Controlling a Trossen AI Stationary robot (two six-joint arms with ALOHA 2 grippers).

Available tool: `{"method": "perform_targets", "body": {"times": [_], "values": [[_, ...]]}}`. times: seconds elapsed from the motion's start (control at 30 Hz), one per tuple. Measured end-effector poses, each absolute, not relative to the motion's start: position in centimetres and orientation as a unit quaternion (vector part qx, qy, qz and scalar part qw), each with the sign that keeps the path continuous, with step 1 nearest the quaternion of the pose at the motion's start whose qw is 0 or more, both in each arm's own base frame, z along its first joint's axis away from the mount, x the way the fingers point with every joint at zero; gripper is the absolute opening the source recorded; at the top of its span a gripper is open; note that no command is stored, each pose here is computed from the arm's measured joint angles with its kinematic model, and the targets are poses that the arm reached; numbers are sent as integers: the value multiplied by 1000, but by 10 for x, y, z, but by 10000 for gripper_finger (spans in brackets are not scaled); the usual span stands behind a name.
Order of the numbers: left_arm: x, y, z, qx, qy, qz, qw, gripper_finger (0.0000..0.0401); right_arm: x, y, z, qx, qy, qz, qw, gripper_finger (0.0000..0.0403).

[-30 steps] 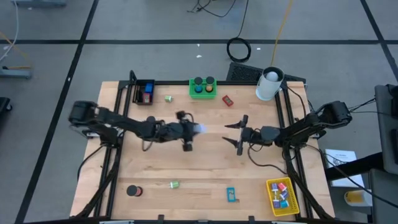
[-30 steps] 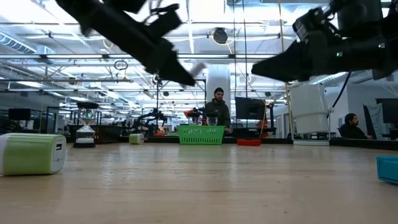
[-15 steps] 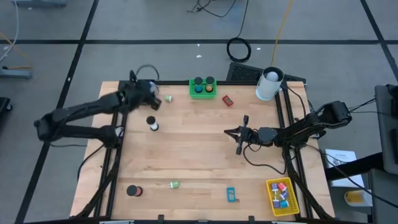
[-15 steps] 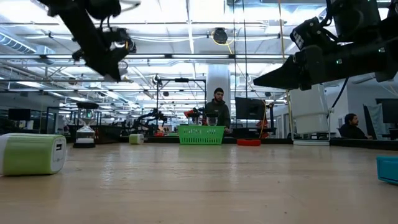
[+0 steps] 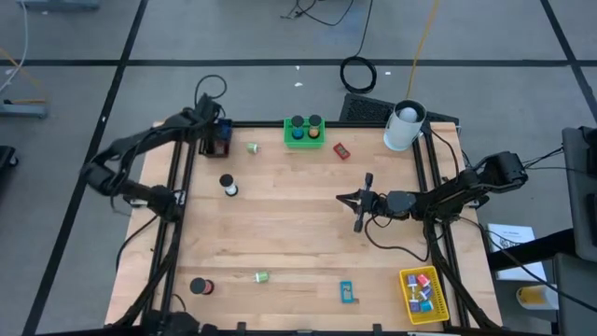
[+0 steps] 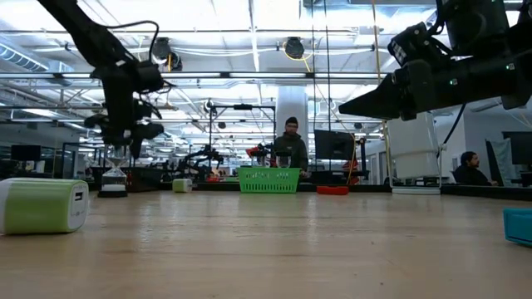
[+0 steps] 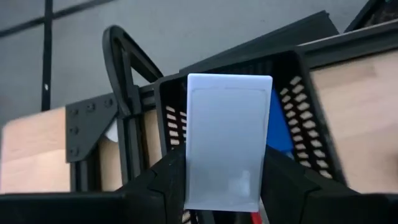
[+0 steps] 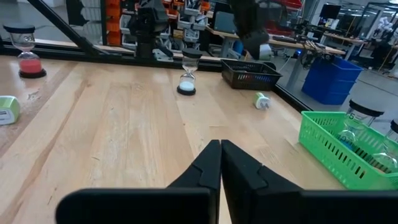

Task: Pick & Place Office items
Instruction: Put the white digital clock into the black basket, then put the white hourglass into the green basket

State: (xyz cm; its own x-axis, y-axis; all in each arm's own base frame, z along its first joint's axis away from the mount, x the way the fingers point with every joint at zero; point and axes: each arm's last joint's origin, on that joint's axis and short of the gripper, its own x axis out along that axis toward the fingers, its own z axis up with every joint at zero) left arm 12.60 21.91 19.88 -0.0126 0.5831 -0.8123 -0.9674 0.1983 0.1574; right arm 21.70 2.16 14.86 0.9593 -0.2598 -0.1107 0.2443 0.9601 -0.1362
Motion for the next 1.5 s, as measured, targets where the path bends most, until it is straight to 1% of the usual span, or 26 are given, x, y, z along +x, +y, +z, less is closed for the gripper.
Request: {"method": "perform_targets", "body": {"times": [0.17, 0.3, 0.47, 0.8, 0.83, 1.0, 1.07, 1.13, 1.2, 1.3, 1.4, 1.5], "values": [[129, 233, 199, -257, 393, 590, 656, 161, 217, 22, 148, -58, 69, -127, 988, 2], [130, 246, 194, -275, 402, 601, 634, 161, 217, 22, 147, -54, 71, -127, 988, 1], [131, 261, 181, -300, 443, 599, 596, 161, 217, 22, 147, -52, 70, -123, 989, 1], [137, 272, 171, -304, 454, 605, 580, 163, 217, 23, 147, -51, 70, -112, 990, 1], [137, 272, 171, -302, 456, 604, 580, 171, 217, 23, 147, -51, 70, -112, 990, 1], [137, 272, 172, -295, 460, 602, 582, 241, 217, 23, 147, -51, 69, -112, 990, 1], [136, 271, 172, -281, 474, 599, 581, 256, 217, 23, 147, -51, 70, -112, 990, 1], [133, 270, 174, -266, 491, 597, 577, 259, 217, 23, 147, -51, 69, -112, 990, 1], [131, 268, 181, -257, 490, 596, 582, 253, 217, 23, 147, -52, 70, -112, 990, 1], [129, 263, 196, -240, 483, 596, 595, 231, 217, 23, 147, -52, 70, -112, 990, 1], [130, 252, 213, -217, 484, 583, 616, 199, 217, 23, 147, -54, 73, -112, 990, 1], [133, 235, 231, -185, 485, 568, 639, 155, 217, 23, 146, -56, 78, -112, 989, 1]]}}
